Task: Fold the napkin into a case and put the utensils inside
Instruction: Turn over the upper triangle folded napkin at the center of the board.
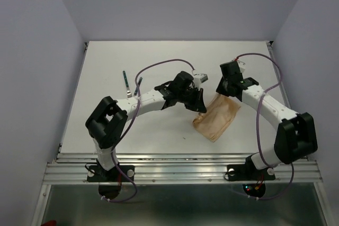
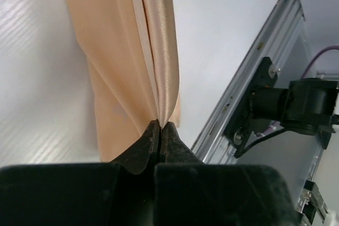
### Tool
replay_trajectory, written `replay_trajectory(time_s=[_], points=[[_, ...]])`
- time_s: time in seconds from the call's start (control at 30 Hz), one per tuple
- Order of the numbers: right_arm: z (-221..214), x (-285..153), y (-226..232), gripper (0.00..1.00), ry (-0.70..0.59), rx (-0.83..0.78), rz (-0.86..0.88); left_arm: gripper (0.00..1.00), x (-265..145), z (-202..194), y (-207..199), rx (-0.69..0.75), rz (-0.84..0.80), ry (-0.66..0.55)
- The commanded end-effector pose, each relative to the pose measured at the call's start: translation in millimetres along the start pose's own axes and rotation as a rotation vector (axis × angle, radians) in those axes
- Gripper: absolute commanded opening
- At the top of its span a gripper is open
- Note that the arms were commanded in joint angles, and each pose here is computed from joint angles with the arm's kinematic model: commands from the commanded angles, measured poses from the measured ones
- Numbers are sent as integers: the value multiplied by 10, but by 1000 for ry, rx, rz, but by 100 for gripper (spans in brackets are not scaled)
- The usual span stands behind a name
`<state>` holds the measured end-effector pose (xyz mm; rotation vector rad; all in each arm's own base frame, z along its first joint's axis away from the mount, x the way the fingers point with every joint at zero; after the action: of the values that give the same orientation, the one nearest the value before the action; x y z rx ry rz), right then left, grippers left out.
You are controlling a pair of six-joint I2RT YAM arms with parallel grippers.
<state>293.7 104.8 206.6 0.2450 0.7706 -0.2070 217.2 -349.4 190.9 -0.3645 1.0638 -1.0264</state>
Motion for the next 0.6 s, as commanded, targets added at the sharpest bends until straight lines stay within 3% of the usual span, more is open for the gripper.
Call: replay_trajectory(time_s=[0.0, 0.3, 0.57], points=[[333, 249, 305, 1, -143, 29, 134, 0, -102, -31, 81, 18, -48, 4], [233, 715, 477, 1, -48, -30, 137, 0, -33, -231, 521, -48, 55, 5], [218, 705, 592, 1, -22, -71, 175, 0, -88, -409, 682, -25, 127, -21]])
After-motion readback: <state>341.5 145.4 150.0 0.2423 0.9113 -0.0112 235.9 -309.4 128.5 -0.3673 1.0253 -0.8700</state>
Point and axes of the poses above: each gripper's point midway between its finger pads, its own x axis out along the fingers, its own y axis along the line the jaws close on, z = x × y, the point moved 9 cm from there along -x, back along the fingers, and after that the axes turned 6 degrees about -x, right-handed, at the moved point
